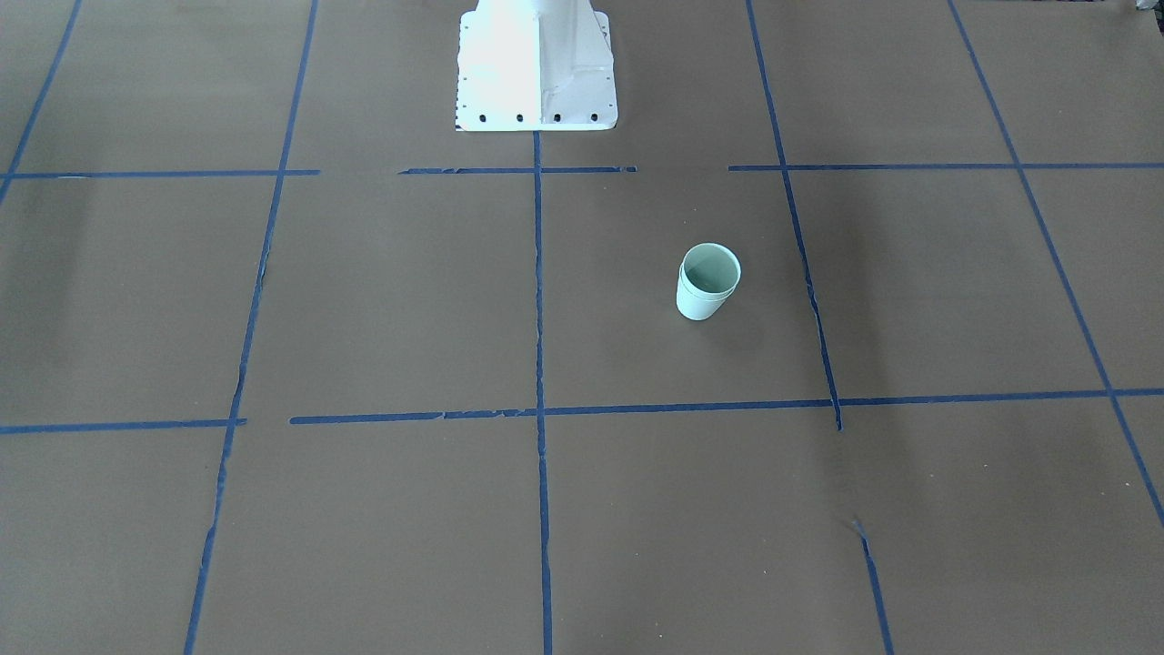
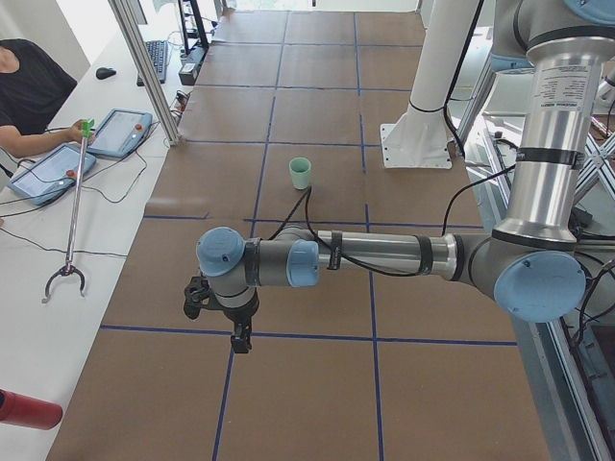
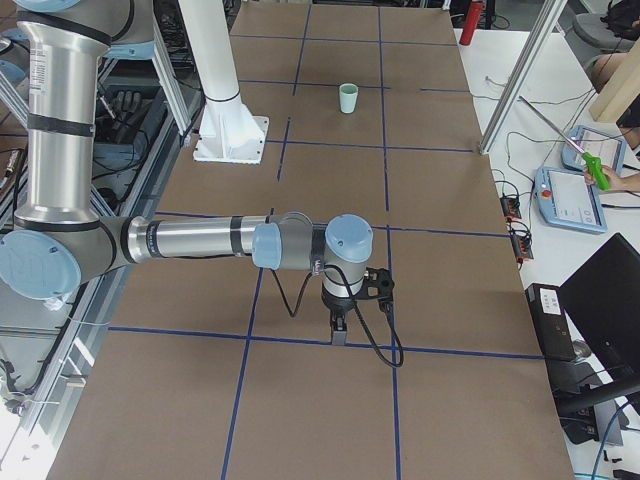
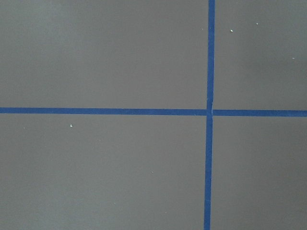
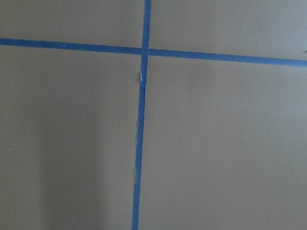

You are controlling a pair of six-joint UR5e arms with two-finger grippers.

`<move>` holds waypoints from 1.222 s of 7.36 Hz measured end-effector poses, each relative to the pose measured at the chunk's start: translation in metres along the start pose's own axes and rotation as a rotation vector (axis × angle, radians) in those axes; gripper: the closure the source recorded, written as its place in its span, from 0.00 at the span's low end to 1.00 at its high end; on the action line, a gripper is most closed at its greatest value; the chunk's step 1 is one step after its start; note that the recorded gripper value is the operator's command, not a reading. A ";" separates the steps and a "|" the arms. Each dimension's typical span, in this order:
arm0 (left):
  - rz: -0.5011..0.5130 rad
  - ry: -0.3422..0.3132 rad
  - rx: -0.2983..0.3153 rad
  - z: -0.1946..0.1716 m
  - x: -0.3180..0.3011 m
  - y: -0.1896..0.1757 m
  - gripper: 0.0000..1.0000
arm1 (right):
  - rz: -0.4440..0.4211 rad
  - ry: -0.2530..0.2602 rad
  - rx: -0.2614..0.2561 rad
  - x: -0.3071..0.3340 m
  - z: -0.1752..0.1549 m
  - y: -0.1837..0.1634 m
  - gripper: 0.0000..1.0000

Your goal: Stack cups

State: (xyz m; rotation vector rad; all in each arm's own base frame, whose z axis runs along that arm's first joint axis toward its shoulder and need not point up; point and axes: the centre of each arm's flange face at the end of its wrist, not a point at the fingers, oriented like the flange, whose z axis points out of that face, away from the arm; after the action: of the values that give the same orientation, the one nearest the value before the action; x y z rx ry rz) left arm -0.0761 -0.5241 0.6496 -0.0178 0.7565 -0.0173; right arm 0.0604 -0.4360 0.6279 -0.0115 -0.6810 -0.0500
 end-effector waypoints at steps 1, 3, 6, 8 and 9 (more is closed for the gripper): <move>-0.007 0.029 -0.004 0.001 0.000 0.005 0.00 | 0.000 0.000 0.000 0.000 0.000 0.000 0.00; -0.006 0.046 0.001 -0.002 0.004 0.009 0.00 | 0.000 0.000 -0.001 0.000 0.000 0.000 0.00; -0.005 0.046 0.002 -0.003 0.005 0.010 0.00 | 0.000 0.000 -0.001 0.000 0.000 0.000 0.00; -0.004 0.046 0.002 -0.002 0.005 0.010 0.00 | 0.000 0.000 0.000 0.000 0.000 0.000 0.00; -0.004 0.046 0.002 -0.002 0.005 0.010 0.00 | 0.000 0.000 -0.001 0.000 0.000 0.000 0.00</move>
State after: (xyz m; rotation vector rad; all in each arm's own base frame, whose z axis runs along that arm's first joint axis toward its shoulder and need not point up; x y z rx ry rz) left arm -0.0741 -0.5146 0.6444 -0.0170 0.8021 -0.0223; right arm 0.0604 -0.4360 0.6279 -0.0122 -0.6810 -0.0498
